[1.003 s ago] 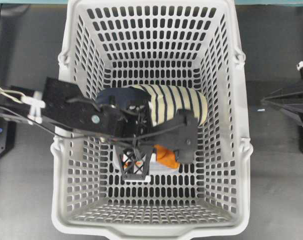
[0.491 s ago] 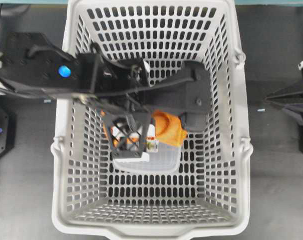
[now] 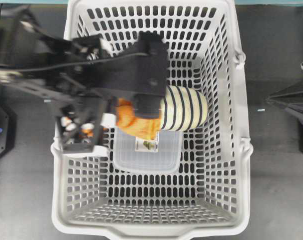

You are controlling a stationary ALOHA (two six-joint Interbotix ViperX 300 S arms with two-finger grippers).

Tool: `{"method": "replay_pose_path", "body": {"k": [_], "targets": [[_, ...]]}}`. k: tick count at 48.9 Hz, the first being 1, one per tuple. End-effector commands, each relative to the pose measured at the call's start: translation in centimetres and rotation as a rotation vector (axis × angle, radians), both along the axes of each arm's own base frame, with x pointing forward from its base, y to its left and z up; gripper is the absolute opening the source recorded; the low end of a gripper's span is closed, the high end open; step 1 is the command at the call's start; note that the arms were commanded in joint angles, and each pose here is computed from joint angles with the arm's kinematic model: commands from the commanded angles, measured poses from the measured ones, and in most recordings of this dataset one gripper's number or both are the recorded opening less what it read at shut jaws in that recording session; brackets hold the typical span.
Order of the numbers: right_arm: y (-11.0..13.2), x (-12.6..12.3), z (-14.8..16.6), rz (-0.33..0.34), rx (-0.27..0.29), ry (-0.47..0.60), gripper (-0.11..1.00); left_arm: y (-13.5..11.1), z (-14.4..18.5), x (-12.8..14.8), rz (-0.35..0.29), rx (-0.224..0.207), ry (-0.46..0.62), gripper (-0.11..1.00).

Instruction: Pick up the orange cloth from the shopping basket with the left arm.

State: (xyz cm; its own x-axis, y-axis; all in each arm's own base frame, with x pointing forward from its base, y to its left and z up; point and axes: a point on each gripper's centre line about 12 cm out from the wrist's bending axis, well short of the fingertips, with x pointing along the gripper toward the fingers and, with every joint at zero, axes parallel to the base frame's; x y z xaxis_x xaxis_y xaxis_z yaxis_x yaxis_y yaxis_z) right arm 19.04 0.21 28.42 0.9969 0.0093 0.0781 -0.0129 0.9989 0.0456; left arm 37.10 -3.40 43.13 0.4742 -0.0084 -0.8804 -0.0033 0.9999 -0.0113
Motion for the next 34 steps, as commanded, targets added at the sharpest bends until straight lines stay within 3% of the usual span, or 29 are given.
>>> {"method": "replay_pose_path", "body": {"k": [1,10,27,34], "targets": [[0.0,0.1,0.2,-0.002,0.005,-0.006,0.00,0.0,1.6,-1.9,-0.003,-0.005,-0.049,0.15],[0.0,0.1,0.2,-0.001,0.005,-0.006,0.00,0.2,1.1,-3.8,0.008,-0.013,-0.064,0.15],[-0.1,0.1,0.3,-0.003,0.009,-0.009,0.00,0.3,0.9,-7.3,0.003,-0.043,-0.273,0.15],[-0.1,0.1,0.3,-0.003,0.009,-0.009,0.00,0.3,0.4,-7.7,-0.001,-0.046,-0.298,0.15]]}}
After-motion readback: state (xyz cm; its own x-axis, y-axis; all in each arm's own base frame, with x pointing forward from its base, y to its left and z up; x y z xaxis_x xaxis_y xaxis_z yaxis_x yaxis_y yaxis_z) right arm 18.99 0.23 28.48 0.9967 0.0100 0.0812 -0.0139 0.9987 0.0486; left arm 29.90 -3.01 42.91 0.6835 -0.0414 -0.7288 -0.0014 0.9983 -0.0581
